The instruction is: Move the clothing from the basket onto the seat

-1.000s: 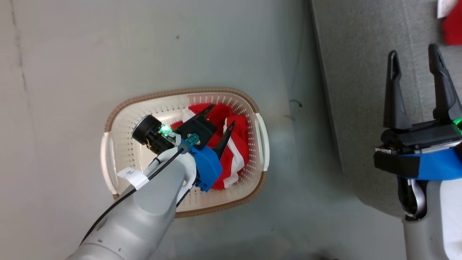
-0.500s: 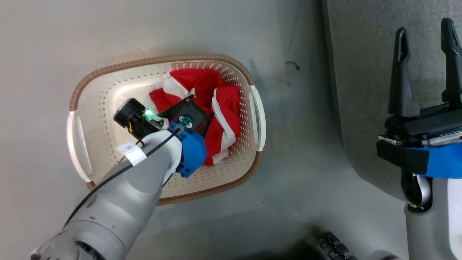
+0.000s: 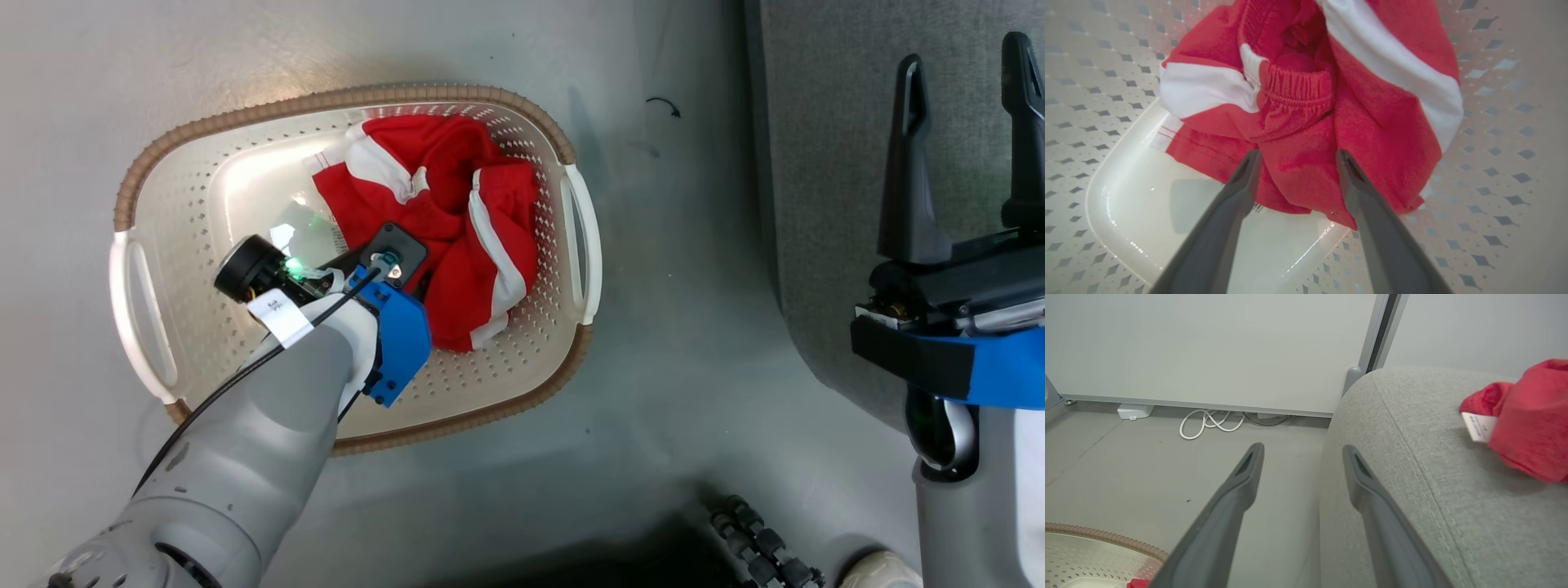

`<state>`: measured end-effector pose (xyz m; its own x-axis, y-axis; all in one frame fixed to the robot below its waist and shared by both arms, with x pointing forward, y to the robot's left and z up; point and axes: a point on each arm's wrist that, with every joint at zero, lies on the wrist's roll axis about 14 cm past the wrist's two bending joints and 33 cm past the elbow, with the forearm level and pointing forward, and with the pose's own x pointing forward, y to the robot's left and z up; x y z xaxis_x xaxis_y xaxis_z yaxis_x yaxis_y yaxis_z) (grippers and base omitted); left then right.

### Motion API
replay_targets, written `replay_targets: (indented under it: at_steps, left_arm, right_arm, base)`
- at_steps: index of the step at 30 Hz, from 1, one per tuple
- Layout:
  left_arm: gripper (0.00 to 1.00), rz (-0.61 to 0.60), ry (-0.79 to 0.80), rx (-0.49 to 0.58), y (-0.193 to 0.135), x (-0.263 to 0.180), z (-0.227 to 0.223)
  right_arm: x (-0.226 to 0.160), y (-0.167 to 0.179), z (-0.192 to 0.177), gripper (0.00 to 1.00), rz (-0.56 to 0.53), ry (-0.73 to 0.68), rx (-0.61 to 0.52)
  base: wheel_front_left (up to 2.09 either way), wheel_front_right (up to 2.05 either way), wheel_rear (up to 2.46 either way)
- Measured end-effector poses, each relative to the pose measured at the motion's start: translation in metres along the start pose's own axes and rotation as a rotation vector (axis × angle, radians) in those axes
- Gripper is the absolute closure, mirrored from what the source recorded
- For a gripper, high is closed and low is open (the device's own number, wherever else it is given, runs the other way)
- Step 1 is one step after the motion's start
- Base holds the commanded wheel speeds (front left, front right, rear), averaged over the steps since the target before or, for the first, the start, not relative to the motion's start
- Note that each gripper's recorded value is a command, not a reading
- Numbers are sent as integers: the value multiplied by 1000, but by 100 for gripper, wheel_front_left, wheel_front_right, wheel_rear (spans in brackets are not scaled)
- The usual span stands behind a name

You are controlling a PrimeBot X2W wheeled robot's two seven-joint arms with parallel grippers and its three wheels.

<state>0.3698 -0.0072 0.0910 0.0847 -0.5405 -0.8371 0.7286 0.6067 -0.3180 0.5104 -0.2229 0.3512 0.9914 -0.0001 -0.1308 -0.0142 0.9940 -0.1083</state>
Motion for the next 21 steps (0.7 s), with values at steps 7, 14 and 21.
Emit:
replay_targets:
  at_steps: [7,14,21]
  left_arm:
    - [0,-17,110,-42,-2,7,-27]
    - [0,-31,156,-106,-1,19,-42]
    - [0,-37,171,-201,1,31,-46]
  right_arm:
    - [1,1,-9,0,4,14,-4]
    - [3,5,-23,0,13,33,-8]
    - [6,11,-32,0,31,40,-8]
  base:
    - [0,0,0]
    - [0,0,0]
    - [0,0,0]
